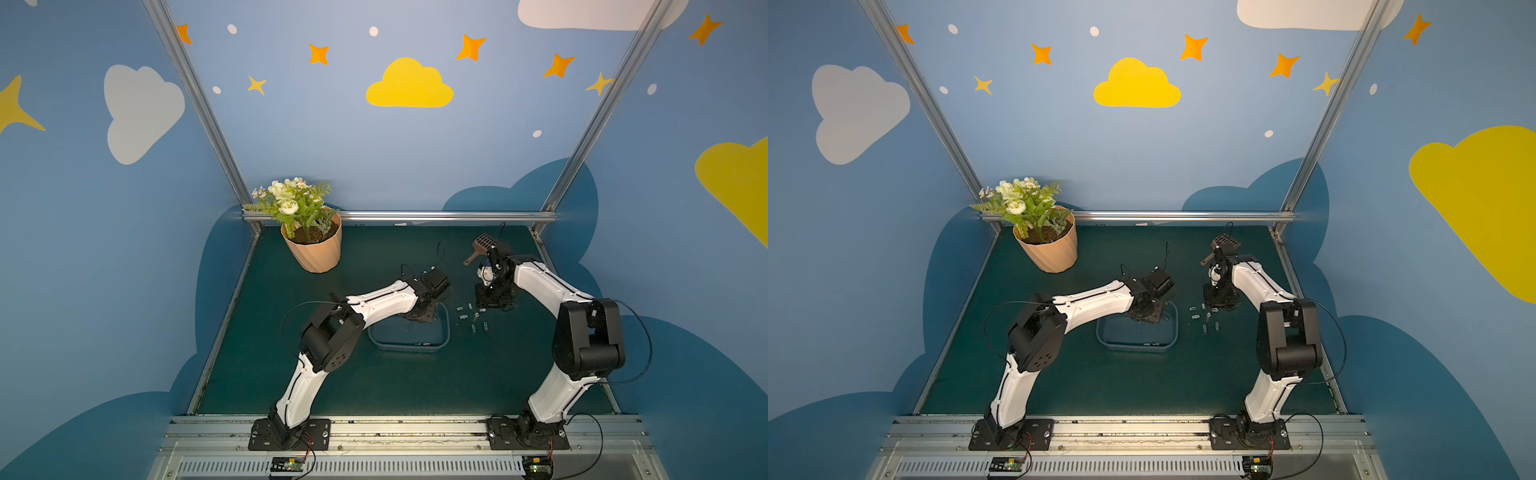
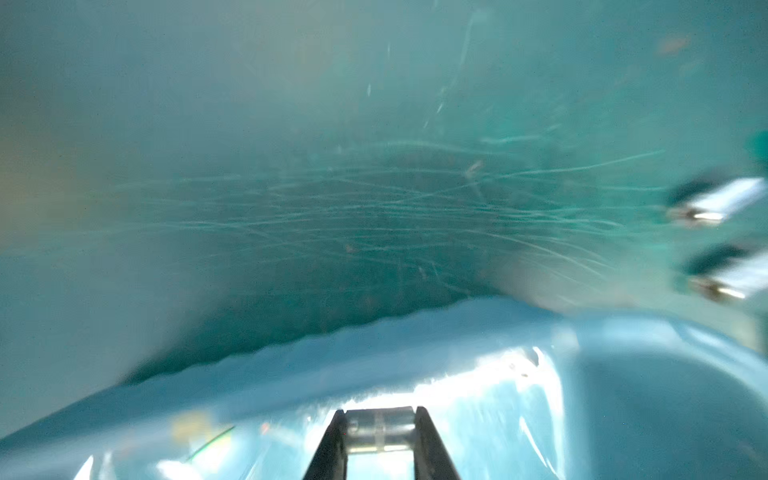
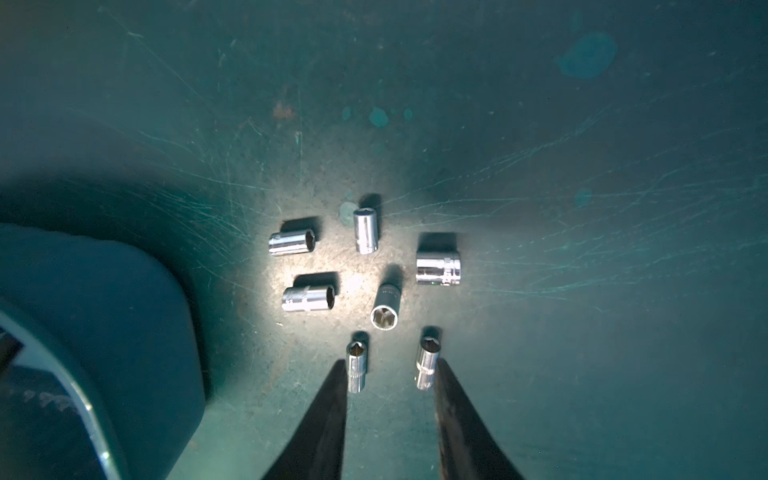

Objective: Take out the socket from the storage box
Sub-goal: Pick up the socket head from the storage box, then place the socket head at the center of the board.

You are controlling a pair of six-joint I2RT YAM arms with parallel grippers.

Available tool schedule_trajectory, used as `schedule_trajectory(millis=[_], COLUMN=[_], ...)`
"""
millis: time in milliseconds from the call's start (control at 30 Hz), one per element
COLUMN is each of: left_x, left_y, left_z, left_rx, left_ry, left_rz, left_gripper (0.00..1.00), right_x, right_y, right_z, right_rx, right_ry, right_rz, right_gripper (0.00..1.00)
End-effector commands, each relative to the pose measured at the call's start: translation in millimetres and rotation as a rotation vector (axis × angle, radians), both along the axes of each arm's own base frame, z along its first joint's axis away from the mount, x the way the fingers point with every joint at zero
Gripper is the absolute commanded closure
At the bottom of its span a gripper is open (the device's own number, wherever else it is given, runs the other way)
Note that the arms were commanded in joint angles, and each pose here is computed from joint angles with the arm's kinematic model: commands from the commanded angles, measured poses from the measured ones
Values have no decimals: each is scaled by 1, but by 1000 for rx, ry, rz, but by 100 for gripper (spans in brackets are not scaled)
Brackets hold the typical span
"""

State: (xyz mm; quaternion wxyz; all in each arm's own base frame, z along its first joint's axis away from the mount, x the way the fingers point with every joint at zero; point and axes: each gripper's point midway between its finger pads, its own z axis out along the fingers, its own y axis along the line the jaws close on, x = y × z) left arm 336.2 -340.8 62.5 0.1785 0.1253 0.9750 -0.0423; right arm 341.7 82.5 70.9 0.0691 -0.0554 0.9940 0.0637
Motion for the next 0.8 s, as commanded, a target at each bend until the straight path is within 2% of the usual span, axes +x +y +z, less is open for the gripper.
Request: schedule_trajectory(millis=[0, 167, 333, 500, 767], left_x=[1, 2, -3, -19, -46], left_y=[13, 57, 122, 180, 230], left_z=[46, 76, 78, 64, 21], left_rx=[-30, -21, 6, 23, 4], left_ry=[-79, -133, -113, -60, 33], left_rz=[3, 81, 212, 334, 449], left_gripper=[83, 82, 81, 81, 78], right_x=[-1, 0, 0, -2, -4], right_y=[2, 11, 25, 44, 66], right_z=[13, 24, 35, 42, 49], right_rx=[-1, -5, -8, 3, -14], right_ry=[-22, -47, -72, -81, -94], right_rz=[14, 42, 75, 120, 183], right_gripper=[65, 65, 65, 65, 65])
